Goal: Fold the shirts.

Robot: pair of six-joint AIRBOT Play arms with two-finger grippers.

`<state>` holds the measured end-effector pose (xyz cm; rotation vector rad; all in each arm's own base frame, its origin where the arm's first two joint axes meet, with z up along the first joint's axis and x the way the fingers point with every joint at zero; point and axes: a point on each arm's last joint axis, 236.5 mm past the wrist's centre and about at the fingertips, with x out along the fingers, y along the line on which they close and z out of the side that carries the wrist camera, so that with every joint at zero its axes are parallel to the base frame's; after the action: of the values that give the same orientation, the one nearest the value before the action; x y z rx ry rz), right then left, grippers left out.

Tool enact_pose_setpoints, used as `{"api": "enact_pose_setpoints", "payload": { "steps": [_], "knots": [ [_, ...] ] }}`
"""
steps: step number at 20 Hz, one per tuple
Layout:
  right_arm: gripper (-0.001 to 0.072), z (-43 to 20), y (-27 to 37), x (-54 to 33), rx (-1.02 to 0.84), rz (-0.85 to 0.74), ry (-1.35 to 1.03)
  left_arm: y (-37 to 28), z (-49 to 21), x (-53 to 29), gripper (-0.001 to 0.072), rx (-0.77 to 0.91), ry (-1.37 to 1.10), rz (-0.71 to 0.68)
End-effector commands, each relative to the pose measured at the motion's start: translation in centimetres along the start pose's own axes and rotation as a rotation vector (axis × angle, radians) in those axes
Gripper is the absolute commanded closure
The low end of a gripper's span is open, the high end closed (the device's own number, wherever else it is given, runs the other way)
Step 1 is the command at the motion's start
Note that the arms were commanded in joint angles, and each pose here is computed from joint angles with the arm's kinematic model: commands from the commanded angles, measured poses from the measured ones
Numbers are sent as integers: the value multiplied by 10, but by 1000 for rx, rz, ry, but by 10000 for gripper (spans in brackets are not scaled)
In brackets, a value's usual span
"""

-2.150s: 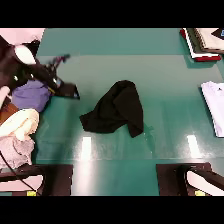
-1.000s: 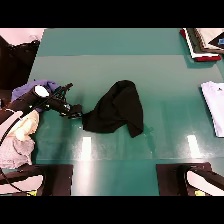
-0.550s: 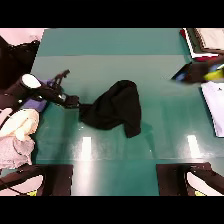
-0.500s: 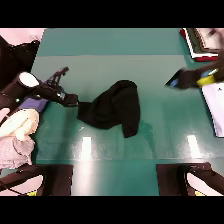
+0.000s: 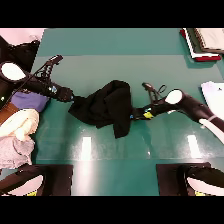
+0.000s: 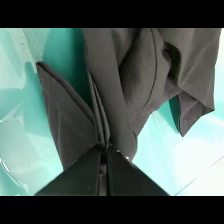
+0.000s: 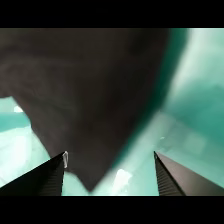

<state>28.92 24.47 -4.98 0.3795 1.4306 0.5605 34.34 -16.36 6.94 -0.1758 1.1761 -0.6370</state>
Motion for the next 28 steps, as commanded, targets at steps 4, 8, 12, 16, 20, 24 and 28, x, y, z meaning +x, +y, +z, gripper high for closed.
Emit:
{"api": "enact_pose_setpoints", "payload": {
  "steps": [4,8,12,16,20,24,28],
  "knots": [
    [689,14,27,40,-63,36,17,0,-4,-2,681,8,16,4],
    [690,41,40,-41,-201,-4,-75,16,21,-38,681,87,-21,152],
    [690,80,60,-210,-276,-74,-444,-9,88,-137,681,216,-251,293],
    [691,64,72,-369,-283,-156,-806,-68,125,-255,681,322,-563,362],
    [690,19,80,-462,-267,-289,-1028,-123,113,-343,681,392,-794,374],
    [691,-16,75,-505,-205,-429,-1136,-148,91,-382,681,414,-909,373],
    [691,-19,66,-483,-188,-407,-1055,-119,90,-351,681,359,-794,406]
  ]
}}
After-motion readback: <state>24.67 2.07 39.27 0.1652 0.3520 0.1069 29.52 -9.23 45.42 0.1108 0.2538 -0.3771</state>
